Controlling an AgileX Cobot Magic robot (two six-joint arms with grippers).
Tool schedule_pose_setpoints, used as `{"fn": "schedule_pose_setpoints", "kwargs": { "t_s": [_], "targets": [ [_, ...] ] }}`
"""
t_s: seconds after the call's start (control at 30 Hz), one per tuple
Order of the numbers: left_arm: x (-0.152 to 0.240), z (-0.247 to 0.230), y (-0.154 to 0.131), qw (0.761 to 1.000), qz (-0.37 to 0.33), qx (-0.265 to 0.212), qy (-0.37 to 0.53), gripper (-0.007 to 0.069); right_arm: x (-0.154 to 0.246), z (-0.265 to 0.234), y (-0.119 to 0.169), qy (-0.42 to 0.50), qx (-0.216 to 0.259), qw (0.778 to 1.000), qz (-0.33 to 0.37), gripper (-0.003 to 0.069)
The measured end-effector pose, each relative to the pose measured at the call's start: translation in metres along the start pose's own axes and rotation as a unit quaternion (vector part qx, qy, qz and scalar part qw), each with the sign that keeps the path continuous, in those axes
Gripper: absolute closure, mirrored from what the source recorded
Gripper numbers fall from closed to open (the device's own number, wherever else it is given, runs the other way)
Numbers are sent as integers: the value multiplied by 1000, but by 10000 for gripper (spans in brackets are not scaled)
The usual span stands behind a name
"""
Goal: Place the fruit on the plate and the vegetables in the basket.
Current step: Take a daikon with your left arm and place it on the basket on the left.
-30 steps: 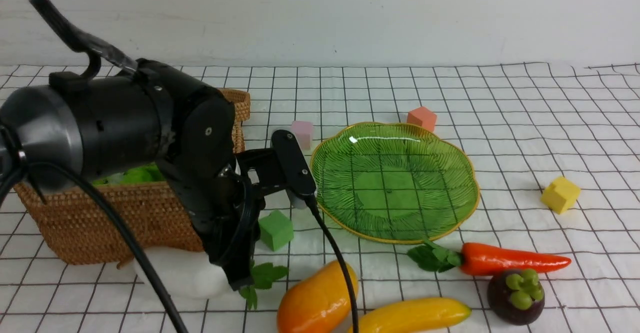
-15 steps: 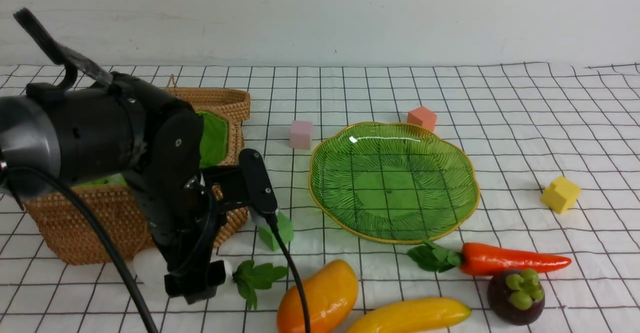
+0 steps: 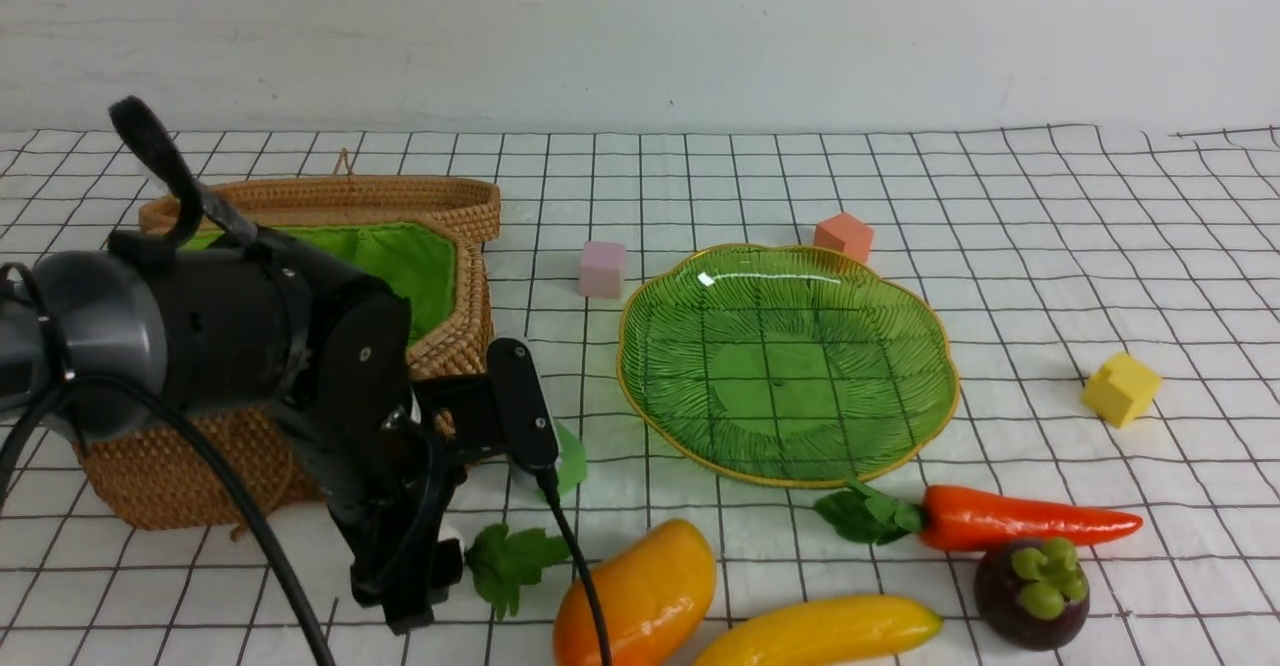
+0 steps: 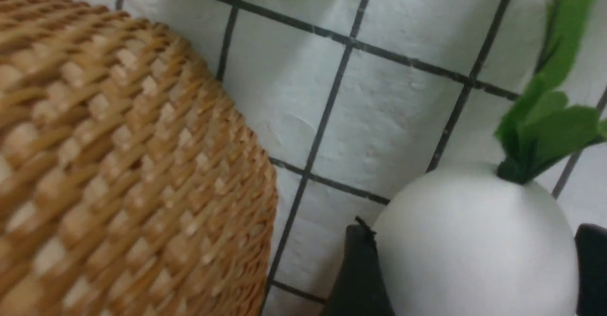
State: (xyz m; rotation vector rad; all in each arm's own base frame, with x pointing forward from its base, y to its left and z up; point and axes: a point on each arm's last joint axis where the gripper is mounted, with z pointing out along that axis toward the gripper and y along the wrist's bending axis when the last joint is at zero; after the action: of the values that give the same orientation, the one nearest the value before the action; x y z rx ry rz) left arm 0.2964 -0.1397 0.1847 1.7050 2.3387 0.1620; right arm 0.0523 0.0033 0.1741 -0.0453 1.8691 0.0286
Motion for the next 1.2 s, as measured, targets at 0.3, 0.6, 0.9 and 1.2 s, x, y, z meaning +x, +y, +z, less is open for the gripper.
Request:
{"fn": "schedule_pose_setpoints", "kwargs": {
  "t_s": [0.3,0.6,0.9,1.2],
  "targets": [
    [-1,7,-4,1000,-18,25,2,138,0,0,0,0,0,1000,0,421],
    [-1,-7,-5,999,-32,38,-2,138,0,0,0,0,0,1000,0,421],
    [8,-62,-12,998,-47,26,-33,138,0,0,0,0,0,1000,0,421],
    [45,-152,42,980,-138,-91,-115,138,0,0,0,0,0,1000,0,421]
  ]
}}
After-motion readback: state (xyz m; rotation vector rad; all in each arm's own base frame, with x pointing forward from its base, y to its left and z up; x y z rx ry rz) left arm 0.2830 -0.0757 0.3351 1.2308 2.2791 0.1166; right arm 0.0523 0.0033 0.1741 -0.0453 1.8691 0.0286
